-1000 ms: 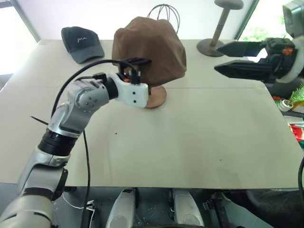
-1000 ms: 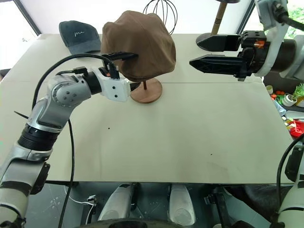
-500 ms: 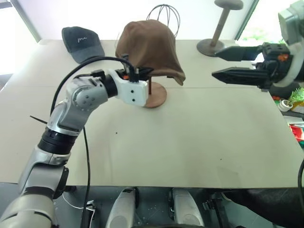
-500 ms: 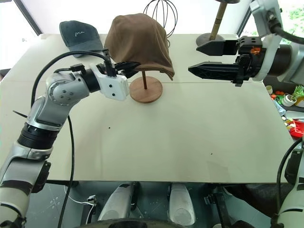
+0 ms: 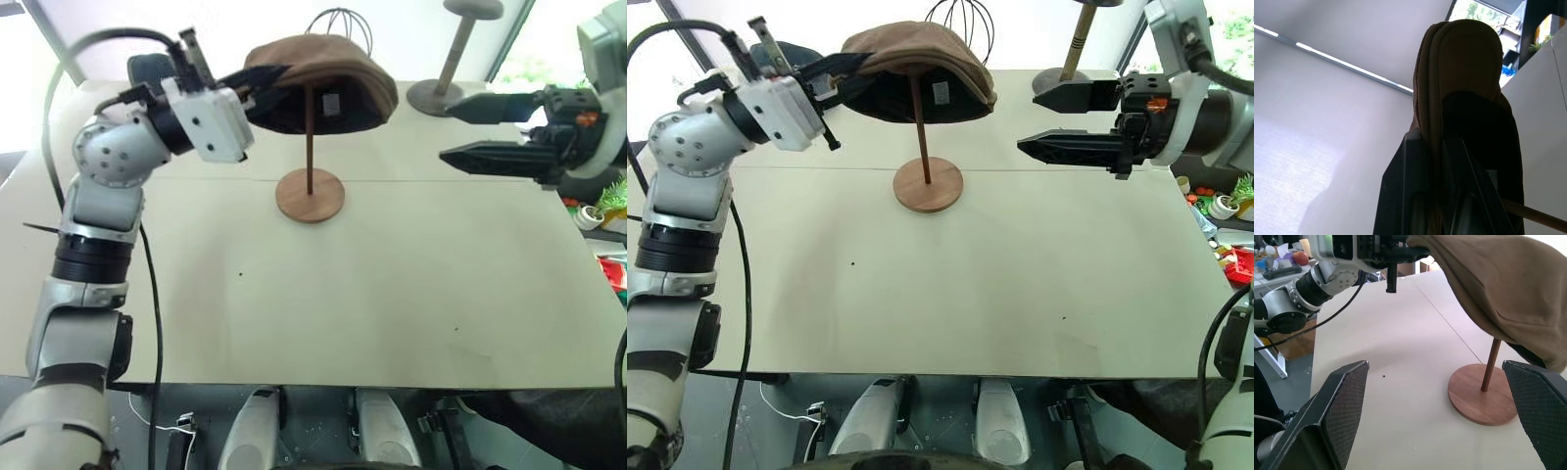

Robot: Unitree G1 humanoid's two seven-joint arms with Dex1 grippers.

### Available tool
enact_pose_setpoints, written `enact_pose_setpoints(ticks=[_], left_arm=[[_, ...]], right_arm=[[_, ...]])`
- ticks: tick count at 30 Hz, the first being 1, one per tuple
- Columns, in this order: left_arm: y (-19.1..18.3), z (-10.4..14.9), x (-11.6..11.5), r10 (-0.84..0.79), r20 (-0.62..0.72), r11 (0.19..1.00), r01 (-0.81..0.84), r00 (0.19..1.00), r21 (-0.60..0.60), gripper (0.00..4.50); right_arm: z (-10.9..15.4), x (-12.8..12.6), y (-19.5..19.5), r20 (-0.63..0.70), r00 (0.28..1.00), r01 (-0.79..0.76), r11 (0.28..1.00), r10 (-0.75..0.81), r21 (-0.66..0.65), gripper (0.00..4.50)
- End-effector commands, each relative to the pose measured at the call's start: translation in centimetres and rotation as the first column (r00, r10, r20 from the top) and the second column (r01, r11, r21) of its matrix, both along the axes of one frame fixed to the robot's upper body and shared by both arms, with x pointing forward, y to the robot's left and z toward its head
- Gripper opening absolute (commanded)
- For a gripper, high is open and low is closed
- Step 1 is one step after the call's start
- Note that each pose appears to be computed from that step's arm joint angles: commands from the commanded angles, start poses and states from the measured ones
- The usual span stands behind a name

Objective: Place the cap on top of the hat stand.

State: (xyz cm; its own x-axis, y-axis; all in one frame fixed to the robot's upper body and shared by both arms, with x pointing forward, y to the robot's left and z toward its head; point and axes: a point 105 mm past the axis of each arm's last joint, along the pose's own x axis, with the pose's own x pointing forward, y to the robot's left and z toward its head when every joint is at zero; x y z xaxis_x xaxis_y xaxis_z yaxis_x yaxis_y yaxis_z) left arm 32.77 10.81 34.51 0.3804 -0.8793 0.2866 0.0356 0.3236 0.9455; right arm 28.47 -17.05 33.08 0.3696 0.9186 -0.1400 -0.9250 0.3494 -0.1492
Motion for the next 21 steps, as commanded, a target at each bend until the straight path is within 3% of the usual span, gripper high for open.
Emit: enact_pose_setpoints(ticks=[1, 12, 21], left_arm=[[2.0, 2.7, -1.8, -0.059, 0.115, 0.997, 0.064, 0.992, -0.041, 0.03], [6.0, 0.7, -1.4, -0.051, 0.136, 0.998, 0.047, 0.989, 0.034, 0.03], [5.8, -3.9, -2.4, -0.122, 0.111, 0.984, 0.105, 0.986, 0.147, 0.03]], right_arm=[[1.2, -0.4, 0.0, 0.058, 0.998, -0.006, 1.0, 0.007, -0.014, 4.5], [2.0, -0.6, -0.5, 0.074, 0.997, 0.021, 0.999, -0.017, -0.047, 4.5], [3.8, -1.1, -0.3, 0.074, 0.997, 0.005, 1.0, -0.005, -0.001, 4.5]])
